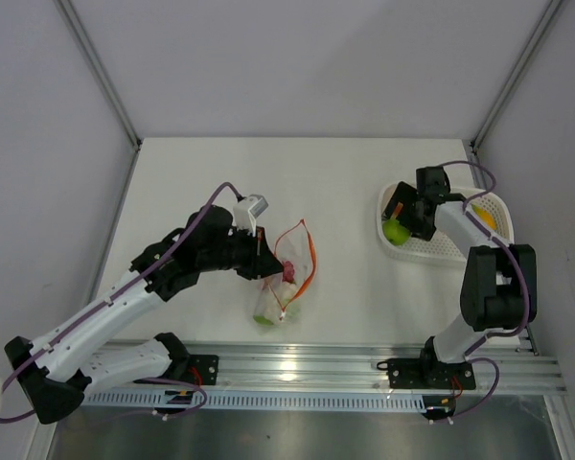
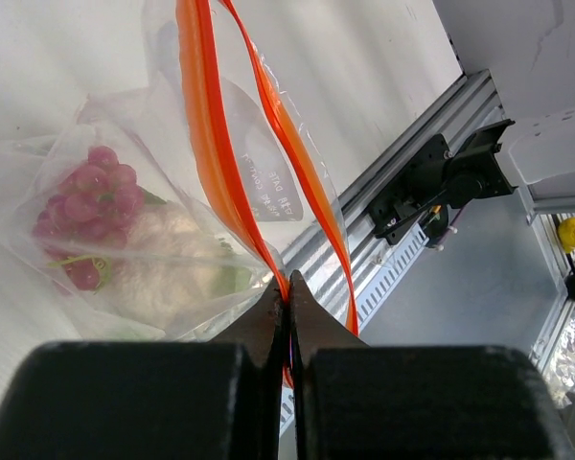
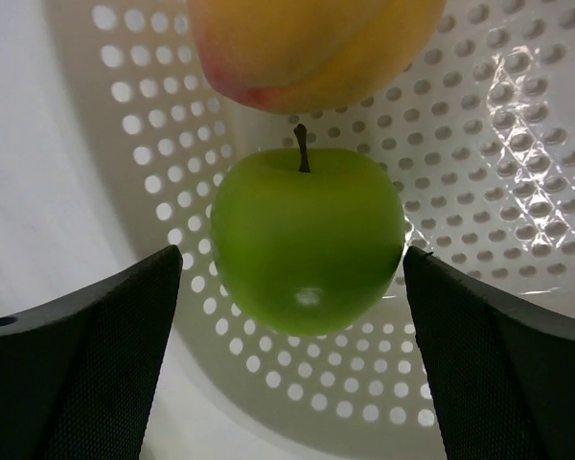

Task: Place the food in the zip-top bag and seal the zipper
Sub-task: Pick up the fake fruit from the bin, then place the fake fruit in the zipper food storage bag.

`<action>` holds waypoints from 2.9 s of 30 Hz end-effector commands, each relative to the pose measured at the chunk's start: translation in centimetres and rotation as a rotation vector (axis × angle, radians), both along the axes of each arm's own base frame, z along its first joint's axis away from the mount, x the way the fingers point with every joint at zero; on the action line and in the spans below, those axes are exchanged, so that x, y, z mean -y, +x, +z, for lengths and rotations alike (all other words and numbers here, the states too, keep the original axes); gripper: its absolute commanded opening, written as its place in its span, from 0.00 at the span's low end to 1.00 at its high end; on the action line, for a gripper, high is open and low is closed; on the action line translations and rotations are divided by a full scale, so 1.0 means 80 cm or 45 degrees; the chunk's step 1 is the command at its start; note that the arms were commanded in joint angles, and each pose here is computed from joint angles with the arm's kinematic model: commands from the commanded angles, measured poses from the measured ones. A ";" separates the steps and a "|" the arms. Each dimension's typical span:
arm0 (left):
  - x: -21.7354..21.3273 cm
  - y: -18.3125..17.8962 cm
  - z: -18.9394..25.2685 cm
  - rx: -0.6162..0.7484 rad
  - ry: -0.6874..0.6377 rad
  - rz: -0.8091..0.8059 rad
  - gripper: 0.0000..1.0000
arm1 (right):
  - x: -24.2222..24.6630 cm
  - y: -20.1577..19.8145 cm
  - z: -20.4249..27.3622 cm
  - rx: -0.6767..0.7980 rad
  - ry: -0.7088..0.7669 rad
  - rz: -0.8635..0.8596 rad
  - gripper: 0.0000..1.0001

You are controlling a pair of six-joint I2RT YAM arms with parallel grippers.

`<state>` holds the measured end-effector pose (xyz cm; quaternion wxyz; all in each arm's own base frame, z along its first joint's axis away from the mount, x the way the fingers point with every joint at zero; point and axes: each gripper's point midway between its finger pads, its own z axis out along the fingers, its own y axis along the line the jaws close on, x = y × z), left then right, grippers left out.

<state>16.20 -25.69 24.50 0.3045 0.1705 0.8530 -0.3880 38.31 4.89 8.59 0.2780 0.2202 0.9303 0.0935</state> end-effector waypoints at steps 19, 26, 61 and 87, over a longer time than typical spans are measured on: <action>-0.005 0.003 0.016 0.076 -0.032 0.003 0.01 | 0.016 -0.001 0.013 0.092 -0.041 -0.053 0.45; -0.004 0.004 0.011 0.062 -0.039 0.012 0.00 | -0.034 -0.038 0.124 0.307 0.045 0.182 0.20; -0.005 0.003 0.012 0.044 -0.053 0.029 0.01 | -0.348 -0.208 0.236 0.546 0.464 1.171 0.99; -0.005 0.002 0.008 0.044 -0.048 0.018 0.01 | 0.030 0.010 0.162 0.523 -0.169 -0.150 0.99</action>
